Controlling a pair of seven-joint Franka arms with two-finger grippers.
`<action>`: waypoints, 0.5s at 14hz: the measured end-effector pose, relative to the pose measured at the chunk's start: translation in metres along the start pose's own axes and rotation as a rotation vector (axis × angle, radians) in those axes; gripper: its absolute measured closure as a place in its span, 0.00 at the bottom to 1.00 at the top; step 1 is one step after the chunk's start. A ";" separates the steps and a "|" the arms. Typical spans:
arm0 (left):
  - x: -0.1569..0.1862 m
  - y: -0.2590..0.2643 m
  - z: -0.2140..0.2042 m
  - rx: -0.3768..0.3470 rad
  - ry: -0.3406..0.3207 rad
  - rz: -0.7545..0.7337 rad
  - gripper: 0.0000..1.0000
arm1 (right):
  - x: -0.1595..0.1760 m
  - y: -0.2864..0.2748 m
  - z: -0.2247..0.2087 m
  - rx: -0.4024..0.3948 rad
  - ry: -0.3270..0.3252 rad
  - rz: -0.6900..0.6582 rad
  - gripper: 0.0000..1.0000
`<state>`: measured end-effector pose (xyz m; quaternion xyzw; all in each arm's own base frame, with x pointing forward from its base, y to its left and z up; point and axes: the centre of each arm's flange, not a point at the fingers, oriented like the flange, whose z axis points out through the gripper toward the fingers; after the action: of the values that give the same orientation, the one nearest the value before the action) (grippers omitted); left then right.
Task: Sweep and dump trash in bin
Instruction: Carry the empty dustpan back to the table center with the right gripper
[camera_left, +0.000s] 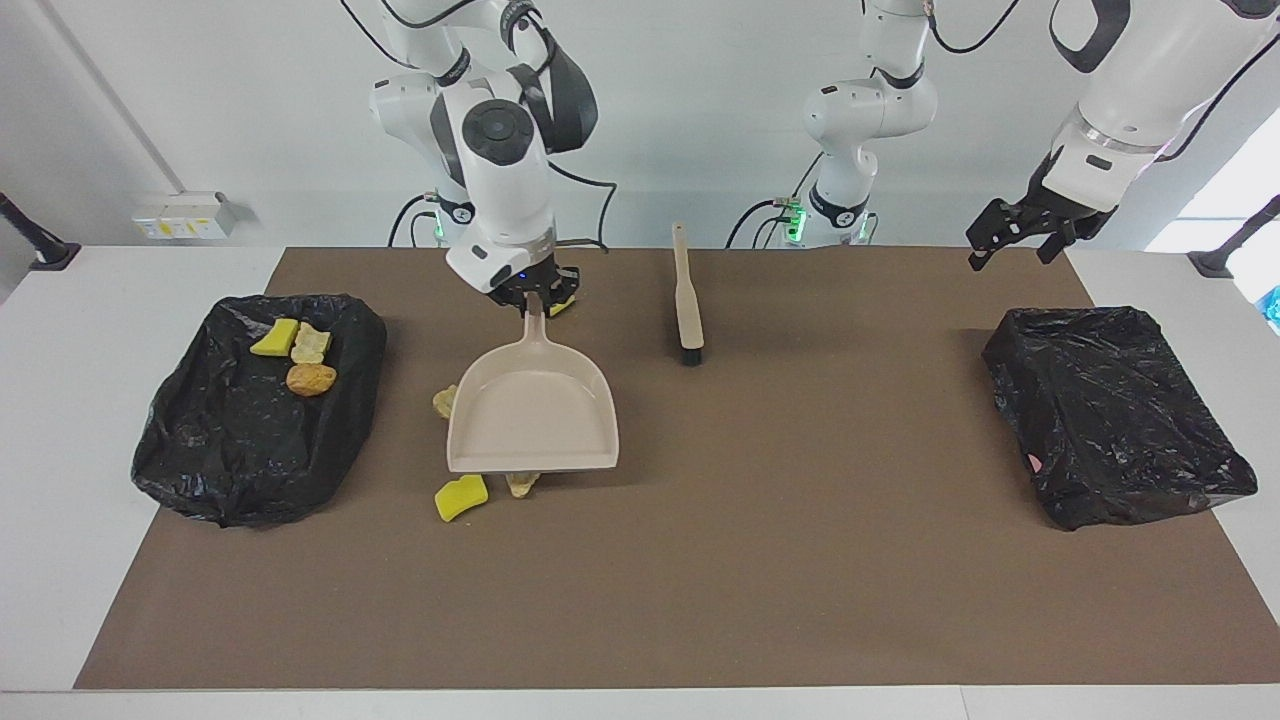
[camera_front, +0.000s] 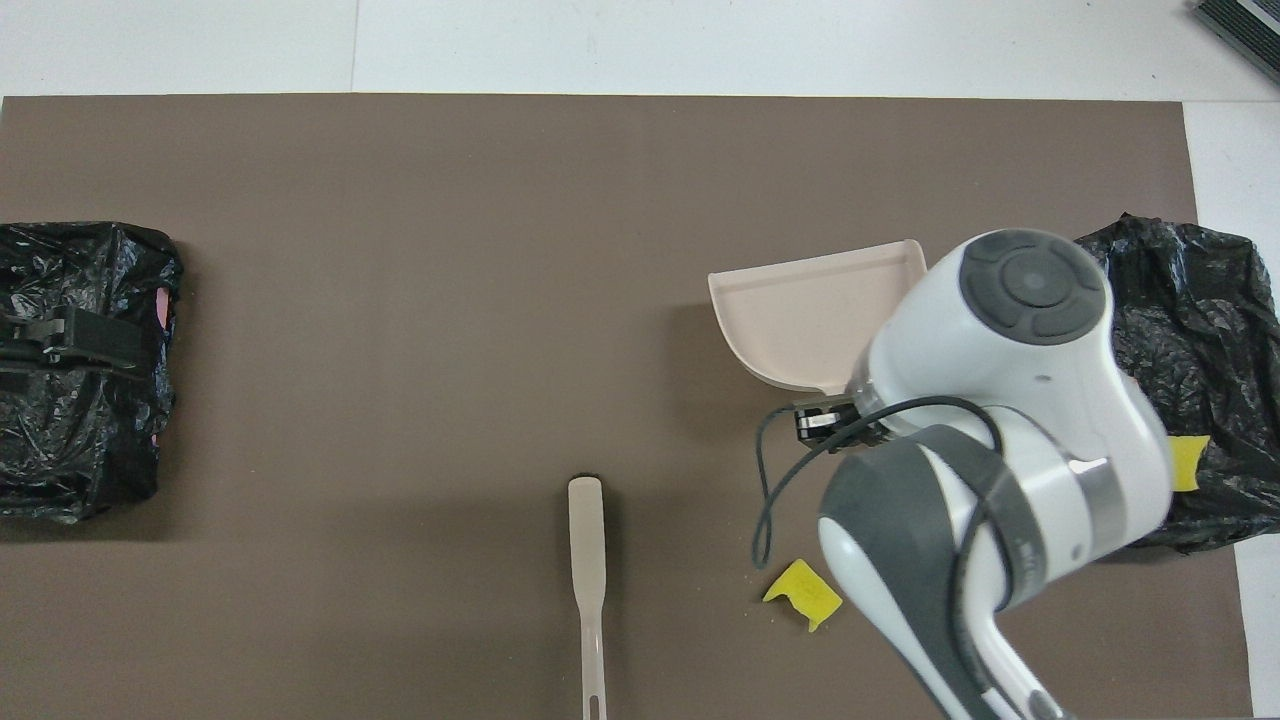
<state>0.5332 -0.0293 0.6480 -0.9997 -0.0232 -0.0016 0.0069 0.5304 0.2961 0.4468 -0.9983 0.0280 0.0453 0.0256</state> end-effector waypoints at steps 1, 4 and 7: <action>0.001 0.001 -0.003 -0.005 0.018 0.001 0.00 | 0.007 -0.010 0.007 0.010 0.001 0.004 0.69; 0.003 0.005 -0.005 -0.030 0.031 -0.001 0.00 | 0.040 -0.033 0.027 0.041 -0.005 -0.001 0.69; 0.002 0.006 -0.006 -0.042 0.031 -0.002 0.00 | 0.063 -0.066 0.059 0.067 -0.021 -0.025 0.69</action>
<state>0.5359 -0.0351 0.6535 -0.9995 -0.0239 -0.0176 -0.0135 0.5919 0.3615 0.3859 -0.9966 0.0168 0.0543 0.0598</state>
